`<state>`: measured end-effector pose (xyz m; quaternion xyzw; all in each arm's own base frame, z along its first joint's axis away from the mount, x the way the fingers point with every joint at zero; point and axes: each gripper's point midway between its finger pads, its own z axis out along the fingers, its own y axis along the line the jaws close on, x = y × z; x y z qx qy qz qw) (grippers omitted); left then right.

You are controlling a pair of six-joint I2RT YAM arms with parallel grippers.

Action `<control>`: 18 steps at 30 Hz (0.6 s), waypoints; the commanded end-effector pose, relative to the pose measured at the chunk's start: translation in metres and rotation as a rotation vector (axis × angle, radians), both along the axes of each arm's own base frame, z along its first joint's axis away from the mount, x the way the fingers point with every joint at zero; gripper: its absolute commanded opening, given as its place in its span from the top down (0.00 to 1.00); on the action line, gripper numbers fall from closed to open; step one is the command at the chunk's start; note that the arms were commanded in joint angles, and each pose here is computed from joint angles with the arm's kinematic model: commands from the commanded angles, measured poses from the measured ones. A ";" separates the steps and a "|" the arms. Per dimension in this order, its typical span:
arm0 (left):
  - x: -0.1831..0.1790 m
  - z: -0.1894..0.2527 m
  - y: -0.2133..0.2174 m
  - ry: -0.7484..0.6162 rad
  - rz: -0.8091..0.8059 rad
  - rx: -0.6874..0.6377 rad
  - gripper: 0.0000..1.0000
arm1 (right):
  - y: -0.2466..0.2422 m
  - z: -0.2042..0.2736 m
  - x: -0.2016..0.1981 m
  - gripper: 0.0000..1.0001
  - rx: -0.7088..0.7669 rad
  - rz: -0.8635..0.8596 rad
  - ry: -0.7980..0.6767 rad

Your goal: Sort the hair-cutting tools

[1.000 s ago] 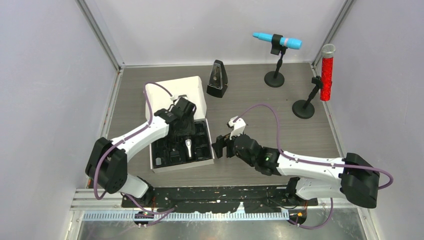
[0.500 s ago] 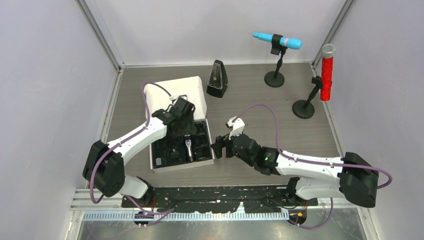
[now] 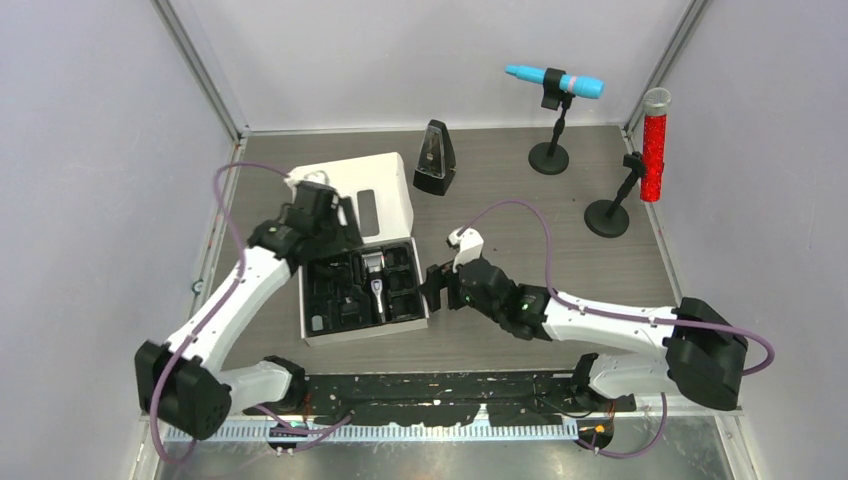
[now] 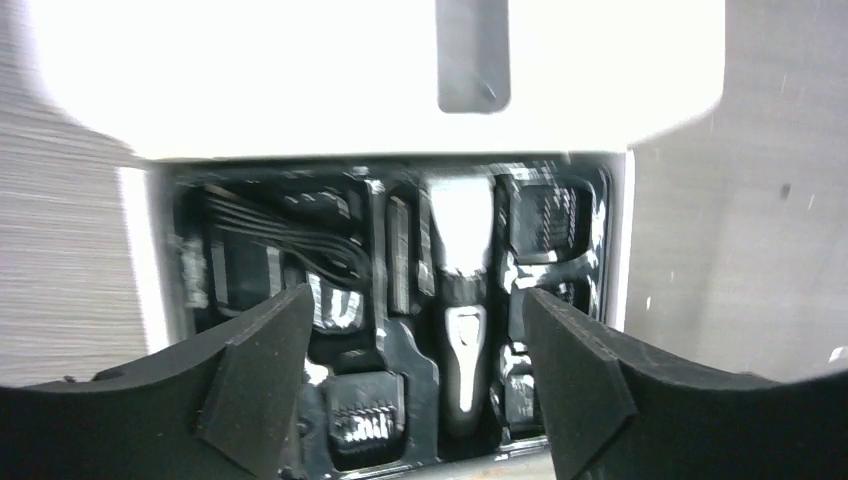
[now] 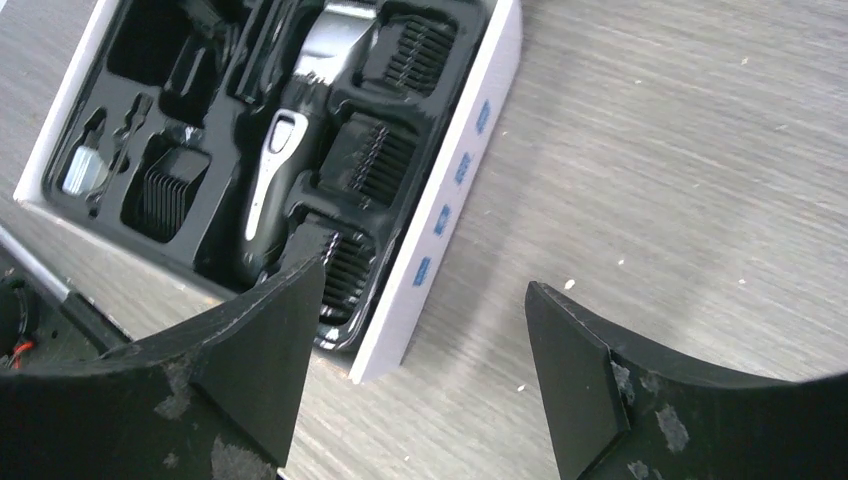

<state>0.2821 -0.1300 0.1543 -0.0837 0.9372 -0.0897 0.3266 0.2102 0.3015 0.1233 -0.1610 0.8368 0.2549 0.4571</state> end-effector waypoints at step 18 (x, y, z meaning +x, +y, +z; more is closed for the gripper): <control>0.068 0.033 0.157 0.038 0.385 0.016 0.17 | 0.036 -0.047 0.051 0.27 -0.114 0.055 0.370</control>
